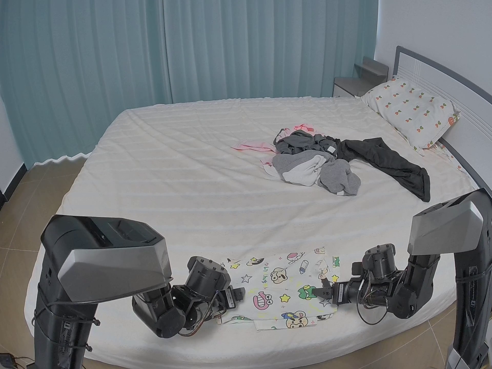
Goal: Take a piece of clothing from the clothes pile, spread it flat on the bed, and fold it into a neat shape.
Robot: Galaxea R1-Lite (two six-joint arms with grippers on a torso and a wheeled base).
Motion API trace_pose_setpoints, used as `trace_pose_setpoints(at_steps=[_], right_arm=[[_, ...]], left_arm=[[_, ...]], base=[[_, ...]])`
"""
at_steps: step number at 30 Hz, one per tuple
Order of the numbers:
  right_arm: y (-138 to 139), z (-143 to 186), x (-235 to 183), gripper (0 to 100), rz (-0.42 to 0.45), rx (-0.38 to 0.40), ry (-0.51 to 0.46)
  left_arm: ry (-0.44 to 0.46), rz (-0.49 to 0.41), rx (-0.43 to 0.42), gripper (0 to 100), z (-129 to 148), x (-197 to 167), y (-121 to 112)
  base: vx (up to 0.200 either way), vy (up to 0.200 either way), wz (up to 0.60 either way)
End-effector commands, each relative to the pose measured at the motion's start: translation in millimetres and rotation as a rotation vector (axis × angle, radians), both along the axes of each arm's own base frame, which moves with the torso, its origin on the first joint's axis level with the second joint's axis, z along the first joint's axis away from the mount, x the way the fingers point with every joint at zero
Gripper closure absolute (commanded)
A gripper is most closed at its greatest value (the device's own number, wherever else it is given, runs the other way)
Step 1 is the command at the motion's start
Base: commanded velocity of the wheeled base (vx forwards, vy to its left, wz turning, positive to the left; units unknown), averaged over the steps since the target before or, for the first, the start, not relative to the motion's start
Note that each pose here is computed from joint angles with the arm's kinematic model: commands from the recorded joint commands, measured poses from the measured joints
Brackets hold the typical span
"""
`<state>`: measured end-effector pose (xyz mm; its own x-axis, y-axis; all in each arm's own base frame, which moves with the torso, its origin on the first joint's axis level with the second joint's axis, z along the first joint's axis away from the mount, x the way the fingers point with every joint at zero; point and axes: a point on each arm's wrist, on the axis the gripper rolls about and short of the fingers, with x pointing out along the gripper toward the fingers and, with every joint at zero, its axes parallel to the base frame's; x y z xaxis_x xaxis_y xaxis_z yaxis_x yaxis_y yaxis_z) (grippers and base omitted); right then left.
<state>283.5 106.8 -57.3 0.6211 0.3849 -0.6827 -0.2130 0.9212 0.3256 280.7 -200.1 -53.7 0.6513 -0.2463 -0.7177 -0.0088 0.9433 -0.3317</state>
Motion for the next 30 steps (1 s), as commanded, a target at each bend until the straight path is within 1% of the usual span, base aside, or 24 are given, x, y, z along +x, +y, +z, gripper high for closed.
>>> trace_pose_setpoints(at_steps=[1,3,4,7,10,12,13,15,16,17,18,19,20,22,24,25,27,29,30], right_arm=[[-3,-2,-6,0,0.008,-0.035,0.015],[-3,-2,-6,0,0.005,-0.05,0.02],[-5,0,-7,0,0.0,-0.084,0.027],[-7,7,-9,0,0.007,-0.101,0.021],[-11,26,-13,0,-0.005,-0.083,-0.03],[-14,44,-15,0,-0.023,-0.058,-0.085],[-17,54,-19,0,-0.033,-0.049,-0.115],[-24,69,-26,0,-0.058,-0.037,-0.173],[-26,74,-27,0,-0.067,-0.032,-0.196],[-32,90,-35,0,-0.101,-0.018,-0.275],[-34,96,-38,0,-0.113,-0.014,-0.306],[-40,109,-46,0,-0.154,-0.013,-0.38],[-43,115,-52,0,-0.18,-0.017,-0.415],[-49,129,-63,0,-0.225,-0.012,-0.501],[-54,145,-75,0,-0.249,0.015,-0.593],[-58,152,-81,0,-0.265,0.02,-0.632],[-67,165,-95,0,-0.283,0.009,-0.693],[-74,173,-104,0,-0.305,-0.006,-0.726],[-74,174,-105,0,-0.309,-0.007,-0.729]], left_arm=[[0.015,-0.047,0.05,0,3,-13,10],[0.022,-0.06,0.066,0,2,-17,13],[0.021,-0.078,0.078,0,2,-22,16],[-0.011,-0.09,0.07,0,3,-24,18],[-0.115,-0.072,0.01,0,18,-22,22],[-0.181,-0.033,-0.026,0,35,-19,34],[-0.216,-0.014,-0.046,0,49,-19,41],[-0.265,0.01,-0.073,0,69,-20,49],[-0.279,0.015,-0.08,0,75,-21,51],[-0.334,0.037,-0.105,0,97,-27,60],[-0.357,0.044,-0.117,0,106,-29,63],[-0.421,0.056,-0.135,0,129,-39,74],[-0.451,0.064,-0.123,0,139,-44,81],[-0.504,0.088,-0.035,0,153,-55,100],[-0.566,0.132,0.032,0,167,-67,115],[-0.593,0.158,0.042,0,174,-74,122],[-0.652,0.198,0.035,0,190,-91,133],[-0.674,0.211,0.054,0,199,-107,140],[-0.676,0.212,0.057,0,201,-110,141]], base=[[0.0,0.0,0.0],[0.0,0.0,0.0],[0.0,0.0,0.0],[0.0,0.0,0.0],[0.0,0.0,0.0],[0.0,0.0,0.0],[0.0,0.0,0.0],[0.0,0.0,0.0],[0.0,0.0,0.0],[0.0,0.0,0.0],[0.0,0.0,0.0],[0.0,0.0,0.0],[0.0,0.0,0.0],[0.0,0.0,0.0],[0.0,0.0,0.0],[0.0,0.0,0.0],[0.0,0.0,0.0],[0.0,0.0,0.0],[0.0,0.0,0.0]])
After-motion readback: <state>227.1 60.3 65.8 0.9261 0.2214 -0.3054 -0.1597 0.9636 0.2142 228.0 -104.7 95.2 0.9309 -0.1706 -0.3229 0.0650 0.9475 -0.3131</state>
